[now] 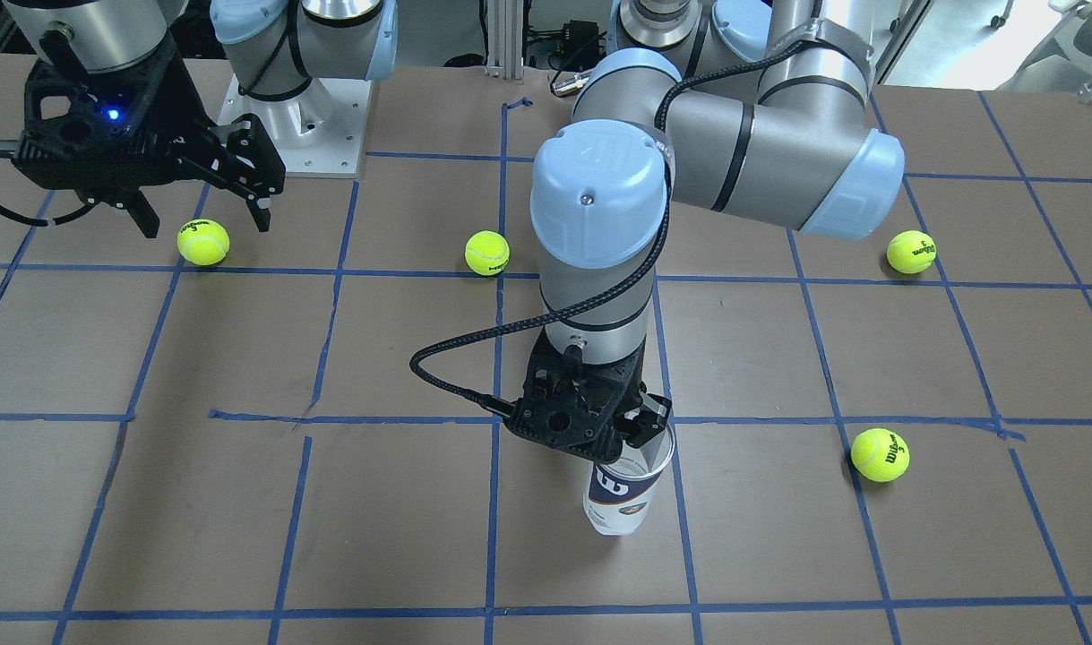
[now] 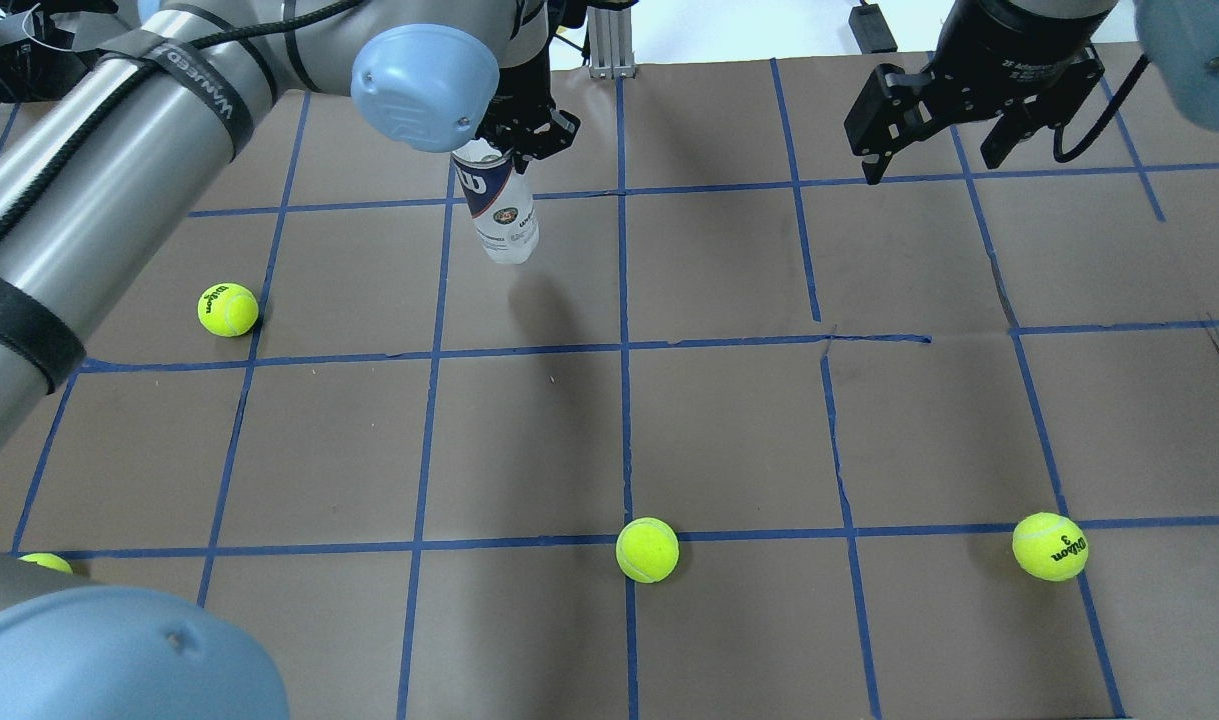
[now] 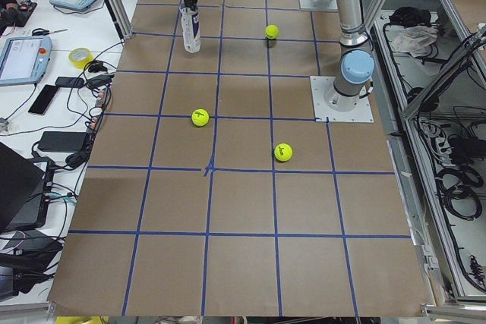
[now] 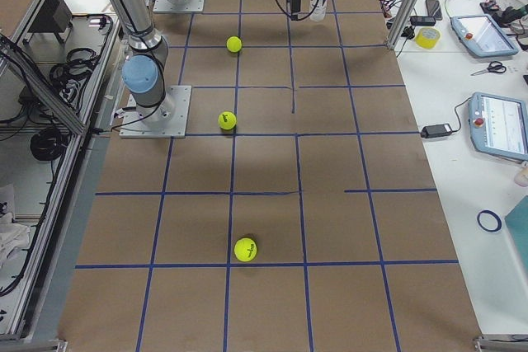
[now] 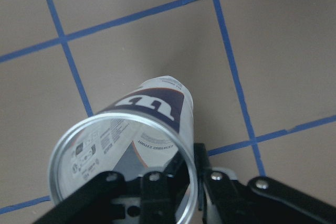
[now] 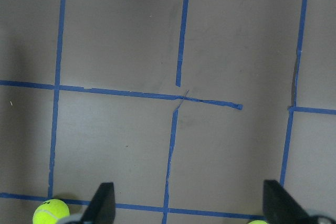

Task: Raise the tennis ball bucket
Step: 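Lift the tube with the left gripper and tilt it upright, then set the tube upright on the table and open the left gripper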

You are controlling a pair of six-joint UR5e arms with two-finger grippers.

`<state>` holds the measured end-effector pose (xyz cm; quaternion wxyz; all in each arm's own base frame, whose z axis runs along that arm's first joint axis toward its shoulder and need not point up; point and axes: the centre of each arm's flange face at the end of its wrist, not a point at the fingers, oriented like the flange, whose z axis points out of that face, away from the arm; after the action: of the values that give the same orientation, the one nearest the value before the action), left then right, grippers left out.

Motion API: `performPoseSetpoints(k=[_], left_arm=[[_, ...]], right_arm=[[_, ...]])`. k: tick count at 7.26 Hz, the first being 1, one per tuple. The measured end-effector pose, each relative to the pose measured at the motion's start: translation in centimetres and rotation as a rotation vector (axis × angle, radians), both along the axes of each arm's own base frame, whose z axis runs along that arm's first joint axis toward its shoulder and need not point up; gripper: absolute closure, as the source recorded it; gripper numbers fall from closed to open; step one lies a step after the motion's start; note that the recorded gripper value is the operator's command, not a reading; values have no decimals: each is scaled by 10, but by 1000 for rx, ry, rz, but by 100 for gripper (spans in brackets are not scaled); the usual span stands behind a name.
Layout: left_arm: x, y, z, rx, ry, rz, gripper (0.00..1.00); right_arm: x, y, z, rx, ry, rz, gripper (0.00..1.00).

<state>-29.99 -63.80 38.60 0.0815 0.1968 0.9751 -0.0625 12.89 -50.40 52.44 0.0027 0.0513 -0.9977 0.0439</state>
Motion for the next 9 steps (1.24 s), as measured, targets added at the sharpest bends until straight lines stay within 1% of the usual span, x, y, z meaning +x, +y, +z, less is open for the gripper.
performPoseSetpoints(k=[1,2,3,4,7,9], left_arm=[[-3,-5,-15,7,-23,-31,100],[-5,-8,-27,19,-34,-47,44],[-5,-9,-33,25,-39,-48,14],[-5,-7,-33,25,-39,-46,0],[-5,5,-6,2,-23,-41,0],[-4,26,37,-21,-11,-47,0]], right_arm=[[0,0,0,1,0,0,0],[0,0,-1,2,0,0,0],[0,0,-1,2,1,1,0],[0,0,-1,3,1,3,0],[0,0,-1,5,1,3,0],[0,0,-1,4,0,3,0]])
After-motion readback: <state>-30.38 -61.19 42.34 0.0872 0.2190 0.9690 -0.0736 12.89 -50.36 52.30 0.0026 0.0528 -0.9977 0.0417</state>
